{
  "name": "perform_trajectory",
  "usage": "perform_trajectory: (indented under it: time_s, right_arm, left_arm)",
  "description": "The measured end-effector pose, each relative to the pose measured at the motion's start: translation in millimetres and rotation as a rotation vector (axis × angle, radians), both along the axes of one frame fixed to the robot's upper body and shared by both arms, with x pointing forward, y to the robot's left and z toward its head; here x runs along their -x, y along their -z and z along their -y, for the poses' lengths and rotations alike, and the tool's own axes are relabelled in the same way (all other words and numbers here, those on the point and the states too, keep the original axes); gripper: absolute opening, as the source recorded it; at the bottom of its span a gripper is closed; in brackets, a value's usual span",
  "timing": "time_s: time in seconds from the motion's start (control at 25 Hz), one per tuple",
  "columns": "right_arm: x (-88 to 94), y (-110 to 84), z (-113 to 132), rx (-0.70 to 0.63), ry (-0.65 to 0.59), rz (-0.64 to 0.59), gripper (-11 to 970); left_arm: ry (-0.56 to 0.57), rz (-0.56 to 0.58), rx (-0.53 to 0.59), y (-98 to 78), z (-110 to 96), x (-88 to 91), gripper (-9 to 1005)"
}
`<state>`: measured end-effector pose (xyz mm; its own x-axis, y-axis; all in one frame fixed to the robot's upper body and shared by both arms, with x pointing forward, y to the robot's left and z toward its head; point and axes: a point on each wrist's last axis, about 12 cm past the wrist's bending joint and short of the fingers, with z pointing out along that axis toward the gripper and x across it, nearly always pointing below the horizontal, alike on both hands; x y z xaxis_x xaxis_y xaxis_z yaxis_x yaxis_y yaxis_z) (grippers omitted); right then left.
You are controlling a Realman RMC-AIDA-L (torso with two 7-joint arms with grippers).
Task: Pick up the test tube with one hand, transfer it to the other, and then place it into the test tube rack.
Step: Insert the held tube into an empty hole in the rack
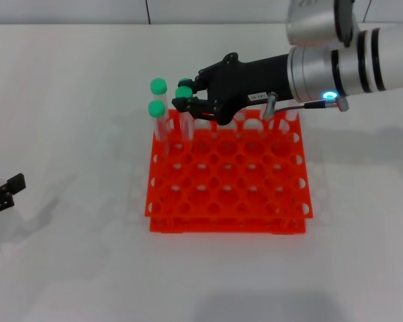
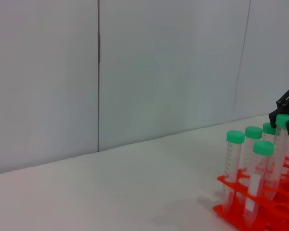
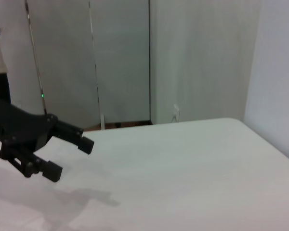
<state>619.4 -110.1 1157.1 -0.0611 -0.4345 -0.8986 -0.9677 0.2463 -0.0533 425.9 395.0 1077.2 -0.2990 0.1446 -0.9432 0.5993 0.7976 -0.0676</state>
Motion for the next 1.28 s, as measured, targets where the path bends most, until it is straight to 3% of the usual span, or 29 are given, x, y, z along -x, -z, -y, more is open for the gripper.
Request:
perform_trajectory:
  time_s: [1.2,1.28]
  right_arm:
    - [-0.1,4.9,-2.2,0.023,0.005,-0.003,393]
    - [0.0,5.0,-2.1,0.023,0.005,-0.004,460]
  left_arm:
    - [0.01,-0.005,-0.003,0.2,2.5,-4.8,871]
    - [0.011,-0.005,-0.001,0.2,2.7,-4.7,871]
